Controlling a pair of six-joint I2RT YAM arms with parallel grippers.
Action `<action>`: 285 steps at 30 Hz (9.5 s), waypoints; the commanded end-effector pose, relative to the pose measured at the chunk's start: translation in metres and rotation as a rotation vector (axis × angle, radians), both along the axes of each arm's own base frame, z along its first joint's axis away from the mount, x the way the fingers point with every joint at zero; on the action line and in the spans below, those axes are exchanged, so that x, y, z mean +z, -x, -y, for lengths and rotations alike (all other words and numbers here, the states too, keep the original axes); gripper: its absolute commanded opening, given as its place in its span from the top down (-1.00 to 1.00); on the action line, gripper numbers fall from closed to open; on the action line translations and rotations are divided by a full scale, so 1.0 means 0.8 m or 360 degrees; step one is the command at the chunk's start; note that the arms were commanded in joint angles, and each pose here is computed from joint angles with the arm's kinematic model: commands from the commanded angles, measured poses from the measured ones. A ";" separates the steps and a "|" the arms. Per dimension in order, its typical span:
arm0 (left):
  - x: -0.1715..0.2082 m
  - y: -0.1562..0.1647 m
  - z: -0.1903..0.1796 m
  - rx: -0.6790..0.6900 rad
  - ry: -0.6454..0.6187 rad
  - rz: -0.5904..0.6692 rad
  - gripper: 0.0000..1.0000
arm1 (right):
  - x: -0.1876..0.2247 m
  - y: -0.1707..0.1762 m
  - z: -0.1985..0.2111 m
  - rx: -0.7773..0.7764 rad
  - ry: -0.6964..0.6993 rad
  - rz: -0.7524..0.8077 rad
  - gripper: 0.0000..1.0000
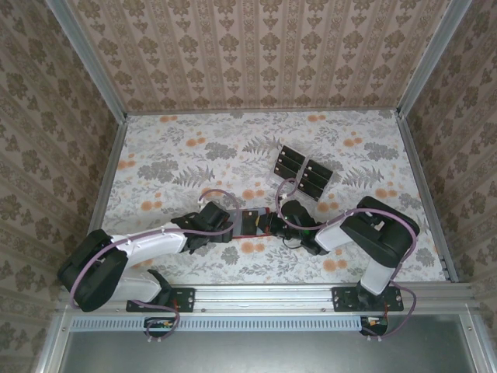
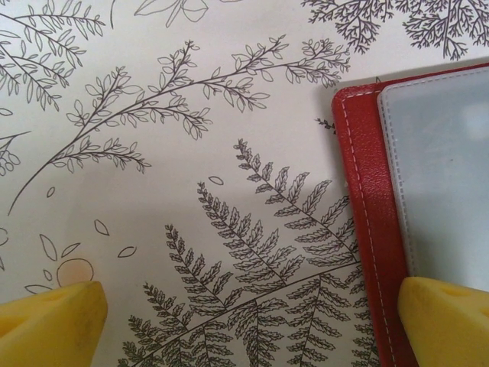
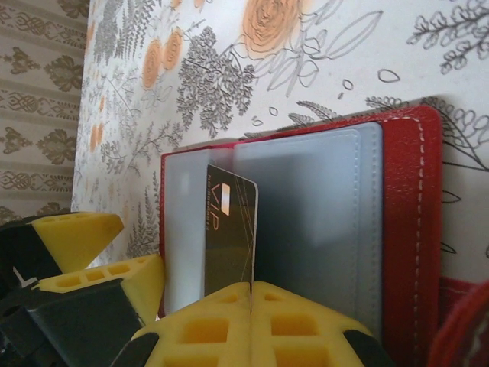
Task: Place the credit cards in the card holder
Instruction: Insert the credit card into the card slot, then flip over the card slot in the card holder.
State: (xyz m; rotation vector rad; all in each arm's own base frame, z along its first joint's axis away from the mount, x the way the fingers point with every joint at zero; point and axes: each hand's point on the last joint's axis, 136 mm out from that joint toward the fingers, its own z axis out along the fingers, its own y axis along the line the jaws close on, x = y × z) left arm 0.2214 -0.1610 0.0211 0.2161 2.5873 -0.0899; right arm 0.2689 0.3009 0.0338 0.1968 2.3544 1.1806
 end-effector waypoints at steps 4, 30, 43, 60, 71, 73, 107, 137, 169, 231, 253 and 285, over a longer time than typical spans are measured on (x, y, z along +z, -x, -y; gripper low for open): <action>-0.006 0.005 -0.008 0.0022 -0.0037 -0.0006 -1.00 | -0.013 0.004 -0.010 0.0045 0.0004 -0.0095 1.00; -0.007 0.005 -0.006 0.0006 -0.0017 0.0005 -1.00 | -0.018 -0.002 -0.054 0.0211 0.0014 -0.0187 1.00; 0.040 -0.010 -0.011 0.0089 0.0161 0.0104 -1.00 | 0.000 -0.004 -0.059 0.0263 0.0092 -0.0164 0.68; 0.027 -0.019 -0.045 0.0209 0.0037 0.0005 -1.00 | 0.028 -0.012 -0.035 0.0355 0.0555 -0.0071 0.79; 0.011 -0.013 -0.054 0.0233 -0.0004 -0.0034 -0.99 | 0.008 -0.014 -0.062 0.0465 0.0652 -0.0096 1.00; 0.010 -0.013 -0.054 0.0236 -0.0007 -0.0035 -0.99 | 0.003 -0.014 -0.060 0.0465 0.0675 -0.0105 1.00; -0.010 -0.016 -0.044 0.0211 -0.0022 -0.0108 -1.00 | -0.012 -0.014 -0.083 0.0539 0.0713 -0.0128 1.00; 0.032 -0.024 -0.043 0.0232 0.0059 0.0006 -1.00 | 0.027 -0.011 -0.066 0.0486 0.0693 -0.0046 1.00; 0.023 -0.025 -0.045 0.0244 0.0066 -0.0005 -1.00 | -0.022 0.006 -0.102 0.0582 0.0711 -0.0156 1.00; 0.032 -0.026 -0.035 0.0210 0.0134 0.0007 -1.00 | -0.012 0.031 -0.031 0.0334 0.0798 -0.0209 0.34; 0.030 -0.025 -0.035 0.0212 0.0144 0.0006 -1.00 | -0.009 0.028 -0.052 0.0354 0.0658 -0.0206 0.38; 0.030 -0.022 -0.036 0.0217 0.0150 0.0005 -1.00 | 0.010 0.000 -0.107 0.0443 0.0459 -0.0185 0.41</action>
